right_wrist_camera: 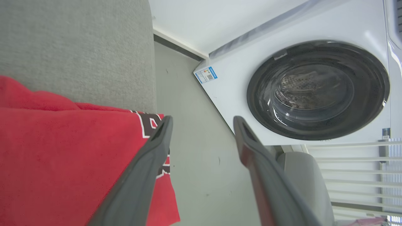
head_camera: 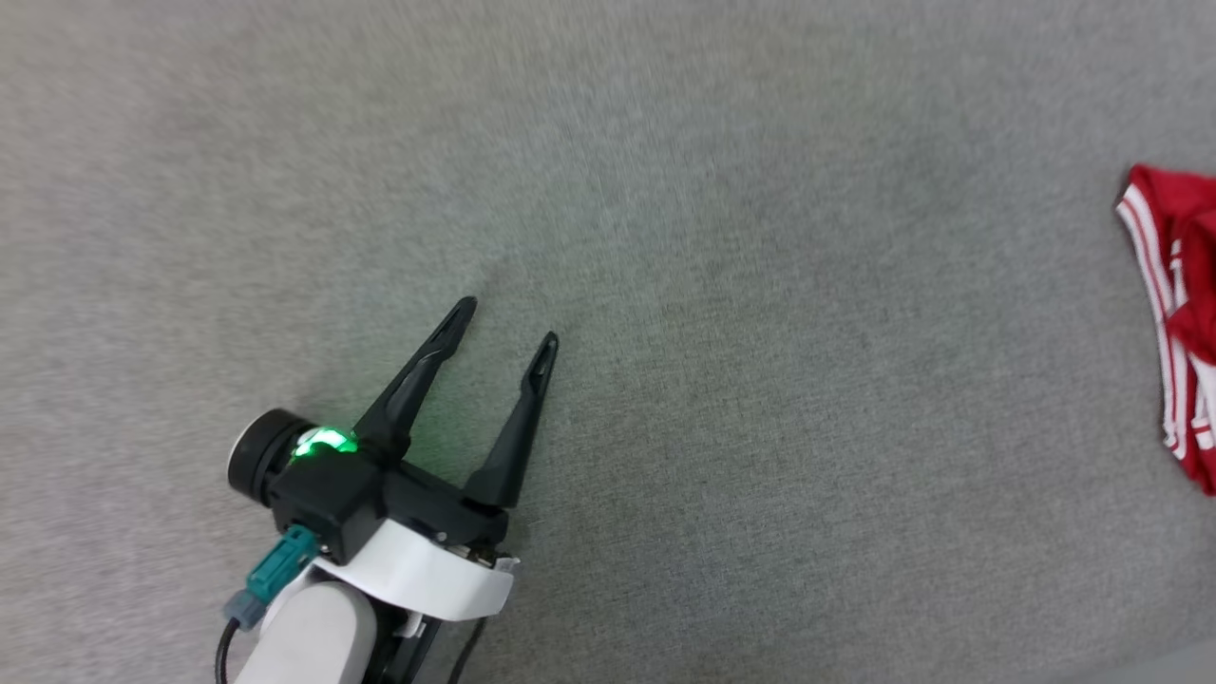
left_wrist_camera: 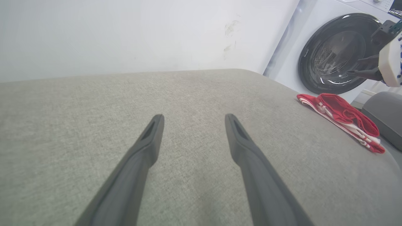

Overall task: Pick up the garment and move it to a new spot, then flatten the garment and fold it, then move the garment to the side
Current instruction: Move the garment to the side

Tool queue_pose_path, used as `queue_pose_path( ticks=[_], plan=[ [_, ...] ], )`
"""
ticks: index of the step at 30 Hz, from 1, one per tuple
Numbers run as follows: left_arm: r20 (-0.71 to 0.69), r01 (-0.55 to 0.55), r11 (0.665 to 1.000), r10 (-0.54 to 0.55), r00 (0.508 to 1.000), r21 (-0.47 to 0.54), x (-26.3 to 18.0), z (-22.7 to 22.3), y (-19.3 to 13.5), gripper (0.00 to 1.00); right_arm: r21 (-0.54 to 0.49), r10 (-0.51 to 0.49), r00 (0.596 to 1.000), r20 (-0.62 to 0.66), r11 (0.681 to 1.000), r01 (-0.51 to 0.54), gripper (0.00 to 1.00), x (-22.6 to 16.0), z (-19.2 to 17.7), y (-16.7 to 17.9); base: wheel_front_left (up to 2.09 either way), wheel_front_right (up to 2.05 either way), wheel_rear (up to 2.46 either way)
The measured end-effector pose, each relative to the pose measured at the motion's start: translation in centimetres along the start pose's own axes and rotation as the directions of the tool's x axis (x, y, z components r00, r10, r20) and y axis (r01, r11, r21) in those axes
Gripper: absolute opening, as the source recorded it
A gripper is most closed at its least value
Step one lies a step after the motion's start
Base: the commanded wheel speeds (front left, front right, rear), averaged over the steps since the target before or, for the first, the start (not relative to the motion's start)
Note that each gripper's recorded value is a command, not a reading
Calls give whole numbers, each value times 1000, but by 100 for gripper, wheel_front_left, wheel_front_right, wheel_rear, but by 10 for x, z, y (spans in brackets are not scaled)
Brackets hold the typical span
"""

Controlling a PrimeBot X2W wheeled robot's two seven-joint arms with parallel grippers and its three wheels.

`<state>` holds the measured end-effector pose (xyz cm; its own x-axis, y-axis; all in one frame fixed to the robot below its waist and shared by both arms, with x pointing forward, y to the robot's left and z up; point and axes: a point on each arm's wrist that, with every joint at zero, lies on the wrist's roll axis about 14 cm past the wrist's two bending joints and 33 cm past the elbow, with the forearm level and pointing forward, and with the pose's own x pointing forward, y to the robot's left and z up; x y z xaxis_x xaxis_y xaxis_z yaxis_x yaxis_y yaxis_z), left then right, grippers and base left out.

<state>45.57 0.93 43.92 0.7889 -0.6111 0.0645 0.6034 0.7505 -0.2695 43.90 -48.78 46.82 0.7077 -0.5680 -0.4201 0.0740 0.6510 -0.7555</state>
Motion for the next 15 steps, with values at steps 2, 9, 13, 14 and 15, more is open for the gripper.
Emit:
queue_pose_path(
  ticks=[2, 9, 13, 14, 15],
  plan=[
    [24, -30, 999, 30, 999, 10, -5, 14, 2, 100, 25, -8, 997, 73, 1000, 6, 100, -8, 21, -5, 0, 0, 0],
    [129, -187, 980, 177, 976, 72, -37, 67, 21, 100, 164, -24, 915, 402, 985, -46, 100, -55, 116, -8, 0, 0, 0],
    [193, -294, 951, 272, 943, 96, -65, 96, 36, 100, 261, -34, 821, 570, 955, -142, 100, -95, 157, 6, 0, 0, 0],
    [227, -346, 933, 317, 921, 100, -81, 109, 41, 100, 294, -41, 771, 636, 936, -192, 100, -118, 173, 15, 0, 0, 0],
    [242, -369, 923, 336, 910, 105, -88, 115, 44, 100, 314, -48, 746, 664, 924, -219, 100, -129, 178, 18, 0, 0, 0]
  ],
)
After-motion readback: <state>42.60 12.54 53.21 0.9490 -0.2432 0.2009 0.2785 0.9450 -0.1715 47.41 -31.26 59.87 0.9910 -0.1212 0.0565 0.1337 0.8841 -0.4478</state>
